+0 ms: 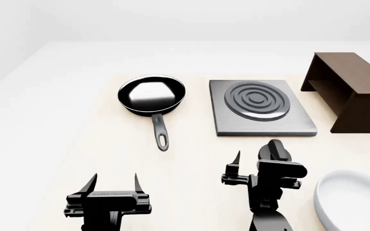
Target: Turn on the stove.
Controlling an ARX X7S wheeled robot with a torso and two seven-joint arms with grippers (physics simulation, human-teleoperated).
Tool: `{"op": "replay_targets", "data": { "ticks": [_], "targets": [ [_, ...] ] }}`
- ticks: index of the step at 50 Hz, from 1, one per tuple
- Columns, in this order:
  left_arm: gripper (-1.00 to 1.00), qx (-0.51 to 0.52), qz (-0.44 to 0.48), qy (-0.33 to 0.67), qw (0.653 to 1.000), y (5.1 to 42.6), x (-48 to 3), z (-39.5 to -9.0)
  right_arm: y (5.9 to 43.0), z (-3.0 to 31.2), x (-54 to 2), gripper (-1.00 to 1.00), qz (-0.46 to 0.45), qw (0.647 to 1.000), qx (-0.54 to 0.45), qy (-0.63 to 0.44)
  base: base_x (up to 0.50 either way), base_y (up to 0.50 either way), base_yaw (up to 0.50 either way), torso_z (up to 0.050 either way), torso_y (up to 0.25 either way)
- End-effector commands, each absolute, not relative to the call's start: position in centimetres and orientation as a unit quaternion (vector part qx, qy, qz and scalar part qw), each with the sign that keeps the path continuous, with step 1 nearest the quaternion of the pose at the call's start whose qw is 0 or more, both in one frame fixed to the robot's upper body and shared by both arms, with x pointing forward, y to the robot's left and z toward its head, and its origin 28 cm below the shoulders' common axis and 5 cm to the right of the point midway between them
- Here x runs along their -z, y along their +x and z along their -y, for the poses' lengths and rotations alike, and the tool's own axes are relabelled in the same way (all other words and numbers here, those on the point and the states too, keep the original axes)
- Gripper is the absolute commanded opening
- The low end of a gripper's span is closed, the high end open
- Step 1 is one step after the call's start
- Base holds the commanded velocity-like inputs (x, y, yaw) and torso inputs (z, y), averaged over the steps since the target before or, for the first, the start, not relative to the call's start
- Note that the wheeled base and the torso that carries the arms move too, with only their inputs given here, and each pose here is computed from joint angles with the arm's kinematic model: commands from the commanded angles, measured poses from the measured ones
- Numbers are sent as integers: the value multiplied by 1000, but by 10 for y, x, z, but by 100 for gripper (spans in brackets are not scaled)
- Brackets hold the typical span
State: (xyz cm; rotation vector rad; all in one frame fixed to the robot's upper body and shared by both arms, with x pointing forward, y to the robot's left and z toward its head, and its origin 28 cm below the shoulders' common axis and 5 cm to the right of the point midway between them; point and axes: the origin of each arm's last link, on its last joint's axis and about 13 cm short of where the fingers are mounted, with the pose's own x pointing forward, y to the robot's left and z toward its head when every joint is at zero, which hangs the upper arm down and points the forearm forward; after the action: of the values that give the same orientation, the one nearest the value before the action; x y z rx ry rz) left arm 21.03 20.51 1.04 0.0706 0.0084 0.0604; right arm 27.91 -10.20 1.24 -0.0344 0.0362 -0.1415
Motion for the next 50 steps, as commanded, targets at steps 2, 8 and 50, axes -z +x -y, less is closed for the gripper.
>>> {"op": "replay_targets", "data": {
  "ticks": [2,8,50],
  "targets": [
    [100,-25,-3,27,999,211,-11,-205,297,102,-3,100,-36,995,85,-21,0,0,0,0,0],
    [100,-24,-2,29,999,210,-12,-204,302,100,1,100,-41,995,86,-27,0,0,0,0,0],
    [100,-25,-1,32,999,210,-11,-204,319,103,15,100,-62,994,94,6,0,0,0,0,0]
  ]
}}
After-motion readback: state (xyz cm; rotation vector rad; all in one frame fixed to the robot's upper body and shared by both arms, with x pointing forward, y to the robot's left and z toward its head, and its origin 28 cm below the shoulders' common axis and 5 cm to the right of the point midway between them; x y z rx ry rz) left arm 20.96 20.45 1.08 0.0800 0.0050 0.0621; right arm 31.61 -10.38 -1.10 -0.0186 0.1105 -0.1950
